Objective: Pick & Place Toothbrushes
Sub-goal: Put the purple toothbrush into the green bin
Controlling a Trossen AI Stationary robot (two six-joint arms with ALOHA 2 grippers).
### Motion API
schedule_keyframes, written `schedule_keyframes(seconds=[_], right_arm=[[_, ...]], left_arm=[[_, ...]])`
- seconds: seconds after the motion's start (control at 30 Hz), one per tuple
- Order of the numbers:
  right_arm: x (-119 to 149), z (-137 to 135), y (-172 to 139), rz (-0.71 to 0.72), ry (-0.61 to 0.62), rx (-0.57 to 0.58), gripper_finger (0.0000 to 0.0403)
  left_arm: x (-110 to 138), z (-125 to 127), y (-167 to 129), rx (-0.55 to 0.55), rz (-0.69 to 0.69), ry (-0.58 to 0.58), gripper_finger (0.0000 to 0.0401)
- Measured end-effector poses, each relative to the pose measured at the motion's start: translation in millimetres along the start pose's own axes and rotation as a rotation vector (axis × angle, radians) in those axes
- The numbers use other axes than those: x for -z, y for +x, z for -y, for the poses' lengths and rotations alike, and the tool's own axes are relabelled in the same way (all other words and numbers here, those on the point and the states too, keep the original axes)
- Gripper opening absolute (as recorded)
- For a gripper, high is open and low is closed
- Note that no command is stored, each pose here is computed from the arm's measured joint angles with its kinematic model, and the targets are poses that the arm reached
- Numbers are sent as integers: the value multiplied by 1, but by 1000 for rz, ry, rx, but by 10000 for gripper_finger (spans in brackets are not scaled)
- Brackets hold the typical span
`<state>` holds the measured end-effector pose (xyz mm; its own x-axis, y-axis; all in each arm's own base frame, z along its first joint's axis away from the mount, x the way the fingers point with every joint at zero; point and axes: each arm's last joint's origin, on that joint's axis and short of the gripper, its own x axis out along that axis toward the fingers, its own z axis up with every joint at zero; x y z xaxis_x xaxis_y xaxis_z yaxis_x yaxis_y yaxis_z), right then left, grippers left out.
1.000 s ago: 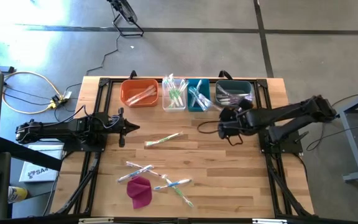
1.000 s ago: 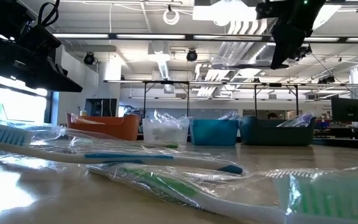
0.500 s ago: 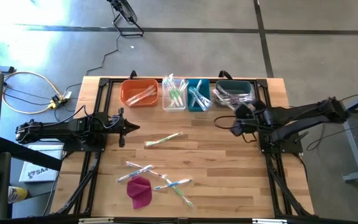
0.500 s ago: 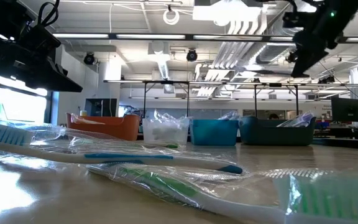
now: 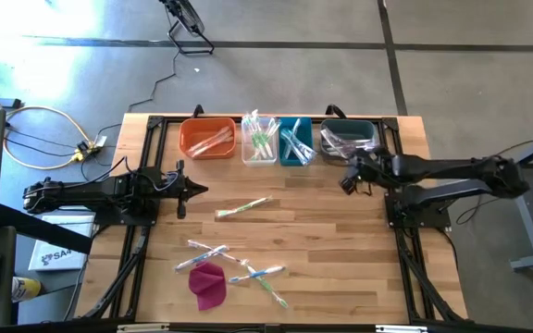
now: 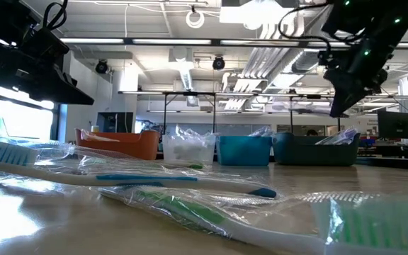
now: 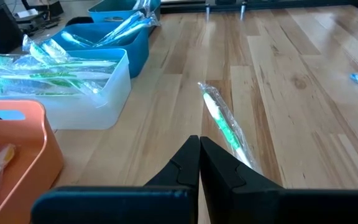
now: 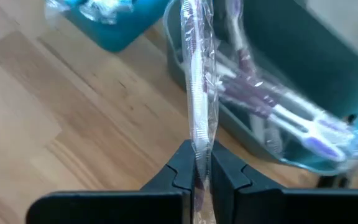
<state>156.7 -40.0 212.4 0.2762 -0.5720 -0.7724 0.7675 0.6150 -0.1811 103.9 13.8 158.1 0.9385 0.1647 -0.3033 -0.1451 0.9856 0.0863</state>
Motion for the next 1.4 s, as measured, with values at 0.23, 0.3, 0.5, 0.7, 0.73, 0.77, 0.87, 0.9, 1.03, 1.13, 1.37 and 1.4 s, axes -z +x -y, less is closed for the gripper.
schedule_keyframes(seconds=[0.23, 0.3, 0.5, 0.7, 0.73, 0.77, 0.87, 0.9, 1.03, 1.13, 1.37, 1.4], right_arm=[[-10, 13, 28, -110, 15, 73, 14], [-13, 15, 35, -113, -19, 85, 14], [-26, 24, 52, -82, -80, 116, 14], [-28, 39, 64, -135, -156, 160, 14], [-28, 41, 65, -153, -168, 166, 14], [-27, 42, 67, -168, -178, 167, 14], [-25, 46, 72, -211, -193, 151, 14], [-24, 47, 73, -225, -191, 148, 14], [-23, 52, 79, -269, -211, 158, 14], [-22, 55, 84, -298, -224, 164, 14], [-22, 60, 90, -316, -212, 177, 26], [-22, 60, 90, -312, -211, 176, 33]], left_arm=[[0, 0, 0, -6, 3, 11, 6], [0, 0, 0, -8, 3, 27, 6], [0, 0, 0, -9, 3, 53, 6], [0, 0, 0, -10, 3, 54, 6], [0, 0, 0, -10, 3, 57, 6], [0, 0, 0, -10, 3, 63, 6], [0, 0, 0, -11, 3, 91, 6], [0, 0, 0, -11, 3, 101, 6], [0, 0, 0, -12, 4, 125, 6], [-1, 0, 0, -14, 8, 132, 6], [-1, 0, 0, -14, 13, 146, 6], [-1, 0, 0, -15, 13, 152, 6]])
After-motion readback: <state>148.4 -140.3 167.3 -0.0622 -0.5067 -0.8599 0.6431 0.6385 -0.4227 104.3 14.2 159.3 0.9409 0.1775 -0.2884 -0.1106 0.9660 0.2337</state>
